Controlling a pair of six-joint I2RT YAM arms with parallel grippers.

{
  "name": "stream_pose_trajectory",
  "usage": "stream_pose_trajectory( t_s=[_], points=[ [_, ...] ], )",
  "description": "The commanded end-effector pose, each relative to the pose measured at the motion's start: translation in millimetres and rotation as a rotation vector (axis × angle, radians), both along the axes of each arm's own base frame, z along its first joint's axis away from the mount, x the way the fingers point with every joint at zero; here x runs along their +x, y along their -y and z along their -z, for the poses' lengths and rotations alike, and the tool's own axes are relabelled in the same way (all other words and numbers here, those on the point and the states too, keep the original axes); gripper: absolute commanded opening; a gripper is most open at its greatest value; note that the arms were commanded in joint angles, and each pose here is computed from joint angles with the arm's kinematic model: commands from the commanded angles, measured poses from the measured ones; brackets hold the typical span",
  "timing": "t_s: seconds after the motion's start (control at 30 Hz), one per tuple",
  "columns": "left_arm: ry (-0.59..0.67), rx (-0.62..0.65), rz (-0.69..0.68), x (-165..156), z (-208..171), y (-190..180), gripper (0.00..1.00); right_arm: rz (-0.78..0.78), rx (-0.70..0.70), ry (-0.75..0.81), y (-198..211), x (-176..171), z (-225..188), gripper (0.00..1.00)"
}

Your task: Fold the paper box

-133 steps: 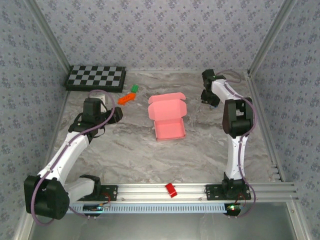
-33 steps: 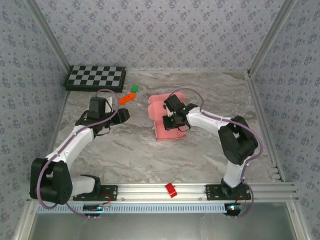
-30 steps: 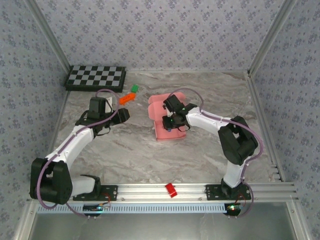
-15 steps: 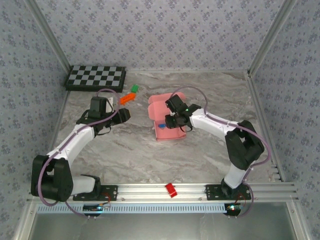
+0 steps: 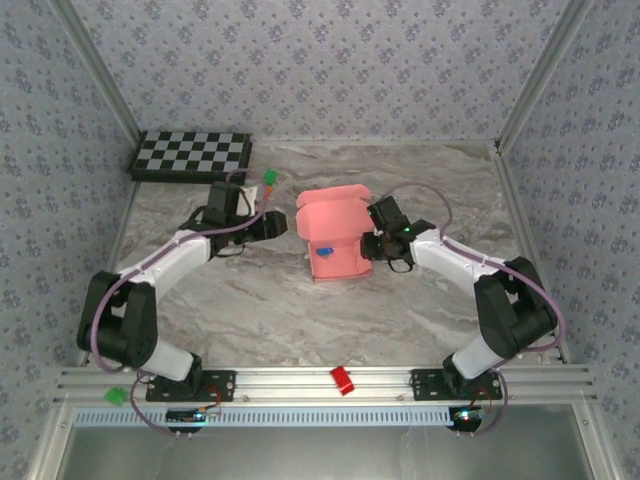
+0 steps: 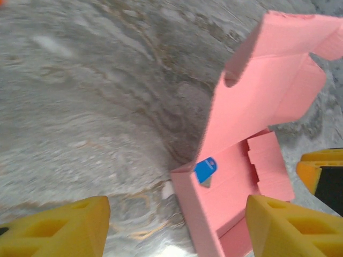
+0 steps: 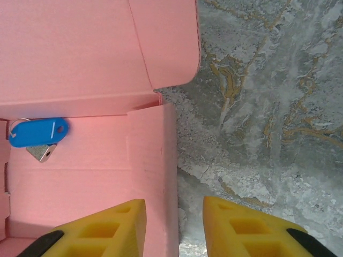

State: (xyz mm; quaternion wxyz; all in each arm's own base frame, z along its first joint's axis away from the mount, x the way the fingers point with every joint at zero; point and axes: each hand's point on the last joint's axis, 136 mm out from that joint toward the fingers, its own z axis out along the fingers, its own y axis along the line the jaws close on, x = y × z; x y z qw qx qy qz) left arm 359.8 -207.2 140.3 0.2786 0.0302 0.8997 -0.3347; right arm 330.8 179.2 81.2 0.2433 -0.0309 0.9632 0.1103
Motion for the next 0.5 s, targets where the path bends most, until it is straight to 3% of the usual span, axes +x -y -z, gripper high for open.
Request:
stream_pose_trajectory(
  t_s=[0.0, 0.17, 0.47],
  points=[
    [0.079, -0.077, 0.089, 18.5, -17.2, 29.2, 0.66, -0.024, 0.114, 0.045, -10.0, 6.4, -10.4, 0.36],
    [0.061, -0.14, 0.156, 29.4, -9.5, 54.3, 0.59, -0.003, 0.165, 0.034, -8.1, 10.7, -4.2, 0.37],
    [0.04, -0.159, 0.179, 37.5, 4.0, 69.1, 0.34, 0.005, 0.192, 0.024, -11.0, 17.7, 2.3, 0.38]
  ],
)
